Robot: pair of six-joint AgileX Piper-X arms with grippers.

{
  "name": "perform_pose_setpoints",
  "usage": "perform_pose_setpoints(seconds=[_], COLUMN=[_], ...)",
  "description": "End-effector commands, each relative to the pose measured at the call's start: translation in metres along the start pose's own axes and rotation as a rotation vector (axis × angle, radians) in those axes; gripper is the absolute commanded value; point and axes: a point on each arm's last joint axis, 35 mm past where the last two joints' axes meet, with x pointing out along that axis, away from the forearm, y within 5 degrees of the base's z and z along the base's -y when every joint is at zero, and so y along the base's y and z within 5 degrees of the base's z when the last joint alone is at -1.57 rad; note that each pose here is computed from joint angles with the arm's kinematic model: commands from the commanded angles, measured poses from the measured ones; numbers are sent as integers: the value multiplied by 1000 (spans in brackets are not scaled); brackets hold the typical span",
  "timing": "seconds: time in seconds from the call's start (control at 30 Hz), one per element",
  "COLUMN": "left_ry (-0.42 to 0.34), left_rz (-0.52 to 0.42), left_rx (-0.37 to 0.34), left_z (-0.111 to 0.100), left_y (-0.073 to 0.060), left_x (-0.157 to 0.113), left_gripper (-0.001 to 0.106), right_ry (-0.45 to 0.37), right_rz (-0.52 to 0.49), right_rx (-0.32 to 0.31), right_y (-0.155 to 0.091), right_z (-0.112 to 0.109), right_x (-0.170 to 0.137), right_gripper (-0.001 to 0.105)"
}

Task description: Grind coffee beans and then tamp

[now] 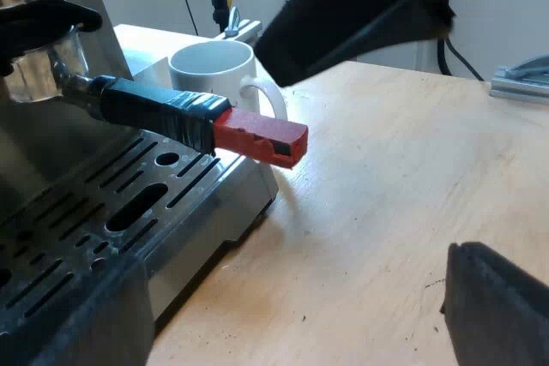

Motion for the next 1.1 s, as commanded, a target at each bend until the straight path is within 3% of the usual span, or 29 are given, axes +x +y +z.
perform_pose_setpoints(seconds=[0.03, 0.2, 0.4, 0.7, 1.1], left_ry=[-34, -35, -35, -35, -35], left_rz=[-6, -6, -6, -6, -6], left_rx=[18, 18, 18, 18, 18], left_z=[5, 5, 5, 5, 5], left_y=[-1, -1, -1, -1, -1], left_x=[-1, -1, -1, -1, -1], left_gripper=[71, 71, 71, 71, 71], right_ry=[34, 127, 147, 205, 161], right_rz=[19, 70, 57, 56, 35], right_rx=[8, 3, -3, 42, 51], right_y=[-3, 1, 8, 1, 2], right_z=[3, -3, -7, -9, -23], right_x=[3, 22, 40, 66, 77], right_gripper=[62, 62, 62, 62, 62])
